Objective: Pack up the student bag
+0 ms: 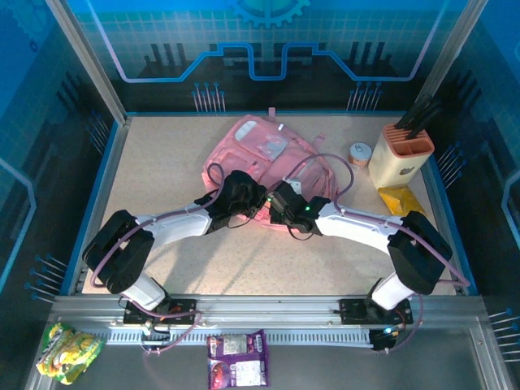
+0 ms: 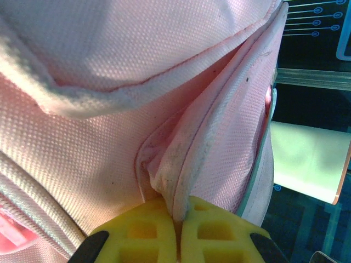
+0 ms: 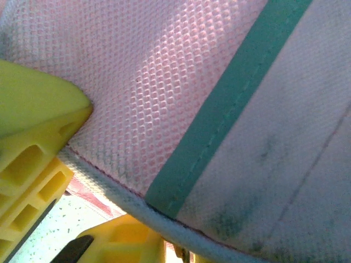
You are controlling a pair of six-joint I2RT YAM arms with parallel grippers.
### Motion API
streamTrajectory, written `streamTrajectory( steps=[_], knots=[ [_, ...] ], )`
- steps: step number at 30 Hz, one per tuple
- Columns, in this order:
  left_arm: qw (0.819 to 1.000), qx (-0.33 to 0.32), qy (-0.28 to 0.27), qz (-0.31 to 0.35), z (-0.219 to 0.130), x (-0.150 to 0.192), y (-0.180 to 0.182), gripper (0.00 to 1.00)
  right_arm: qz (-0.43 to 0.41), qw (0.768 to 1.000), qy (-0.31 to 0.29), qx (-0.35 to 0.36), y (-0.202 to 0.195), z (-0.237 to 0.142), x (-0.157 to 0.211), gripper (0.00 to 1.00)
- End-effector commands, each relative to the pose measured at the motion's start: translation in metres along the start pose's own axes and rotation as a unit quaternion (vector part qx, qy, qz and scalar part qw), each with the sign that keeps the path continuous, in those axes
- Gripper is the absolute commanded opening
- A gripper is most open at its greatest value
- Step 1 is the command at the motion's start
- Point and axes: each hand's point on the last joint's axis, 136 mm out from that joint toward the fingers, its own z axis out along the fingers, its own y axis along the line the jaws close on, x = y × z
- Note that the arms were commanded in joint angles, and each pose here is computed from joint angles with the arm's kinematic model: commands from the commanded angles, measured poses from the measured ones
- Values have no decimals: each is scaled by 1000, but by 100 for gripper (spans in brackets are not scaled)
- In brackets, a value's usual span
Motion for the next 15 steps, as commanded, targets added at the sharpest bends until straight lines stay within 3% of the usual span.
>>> streamTrajectory(
  steps=[1,7,11,15],
  knots=[
    [998,52,27,34,-9,16,-33,6,4,998,-55,27,-13,-6,-26,19],
    [998,53,29,35,-9,16,-34,7,-21,998,-62,10,2,5,-32,21],
    [998,46,23,41,-11,15,-31,7,-37,996,-77,22,-1,-1,-40,10],
    [998,37,6,48,-16,9,-23,8,-45,996,-78,25,-10,-12,-38,7]
  ],
)
